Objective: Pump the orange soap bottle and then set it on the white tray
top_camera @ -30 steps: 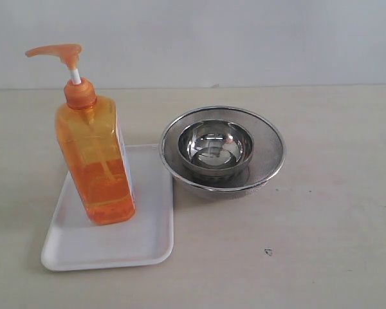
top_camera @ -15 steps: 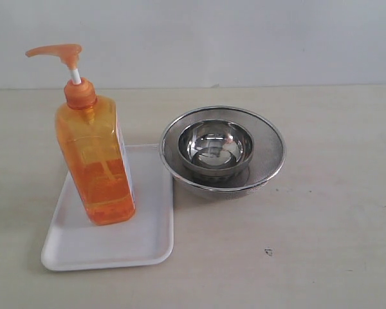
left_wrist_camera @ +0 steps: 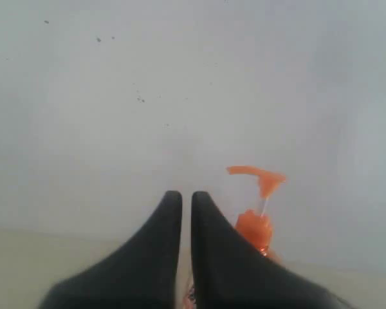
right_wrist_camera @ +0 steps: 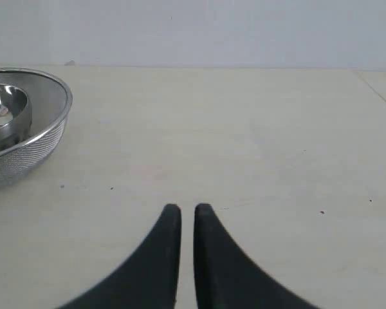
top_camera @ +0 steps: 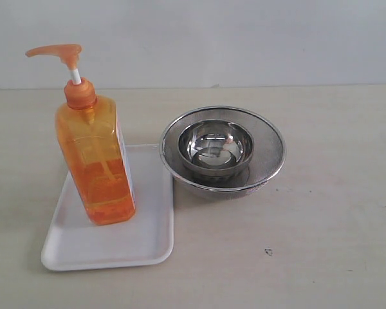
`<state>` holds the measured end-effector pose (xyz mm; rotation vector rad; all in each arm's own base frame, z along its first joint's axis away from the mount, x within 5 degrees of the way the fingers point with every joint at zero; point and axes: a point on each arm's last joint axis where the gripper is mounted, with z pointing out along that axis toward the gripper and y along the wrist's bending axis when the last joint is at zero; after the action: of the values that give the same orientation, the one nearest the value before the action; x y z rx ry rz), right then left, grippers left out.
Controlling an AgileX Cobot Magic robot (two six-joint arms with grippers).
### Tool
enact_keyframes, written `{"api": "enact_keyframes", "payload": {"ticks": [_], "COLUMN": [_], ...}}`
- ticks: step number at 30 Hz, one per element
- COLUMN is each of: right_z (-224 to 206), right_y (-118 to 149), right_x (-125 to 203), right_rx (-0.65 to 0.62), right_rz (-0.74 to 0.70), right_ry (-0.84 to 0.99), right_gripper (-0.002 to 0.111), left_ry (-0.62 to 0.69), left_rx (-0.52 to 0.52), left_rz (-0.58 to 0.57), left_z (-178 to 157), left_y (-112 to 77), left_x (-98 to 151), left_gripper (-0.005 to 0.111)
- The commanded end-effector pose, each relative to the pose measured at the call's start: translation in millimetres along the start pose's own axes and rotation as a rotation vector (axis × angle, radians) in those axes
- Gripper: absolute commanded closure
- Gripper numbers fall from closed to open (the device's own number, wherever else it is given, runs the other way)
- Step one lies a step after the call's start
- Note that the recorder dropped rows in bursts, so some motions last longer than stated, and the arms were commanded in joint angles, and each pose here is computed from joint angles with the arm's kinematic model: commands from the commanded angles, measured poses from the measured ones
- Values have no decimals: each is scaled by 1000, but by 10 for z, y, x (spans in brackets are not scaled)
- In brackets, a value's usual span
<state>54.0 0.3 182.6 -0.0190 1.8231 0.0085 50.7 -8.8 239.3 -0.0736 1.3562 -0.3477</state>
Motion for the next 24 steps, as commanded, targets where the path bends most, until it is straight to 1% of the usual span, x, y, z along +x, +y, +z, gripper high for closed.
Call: {"api": "enact_keyframes", "payload": {"ticks": [1,3,4,8,13,16,18,24], "right_z": [-4,-4,-4,-4,-4,-4,-4,-4], "right_y": [-4,-4,-4,-4,-4,-4,-4,-4], "right_x": [-10,-10,-10,-10,-10,-10,-10,-10], "right_rx": [6,6,6,6,6,6,6,6], "right_rz": [-9,-9,-9,-9,-9,-9,-9,-9], "right_ry": [-13,-13,-13,-13,-13,-13,-13,-13], "right_gripper": [103,103,103,103,103,103,103,103], "left_ry": [84,80,144,204,369,449,475,477], "left_rx": [-38,-36,-60,-74,-63,-69,-71,-72], "left_rz": [94,94,91,103,195,196,195,192], "left_z": [-7,-7,-15,-25,-66,-96,-107,-107], "left_y": [77,75,99,115,127,138,142,142], "left_x": [214,210,267,319,459,525,546,547], "left_gripper": [102,102,102,102,102,102,102,102]}}
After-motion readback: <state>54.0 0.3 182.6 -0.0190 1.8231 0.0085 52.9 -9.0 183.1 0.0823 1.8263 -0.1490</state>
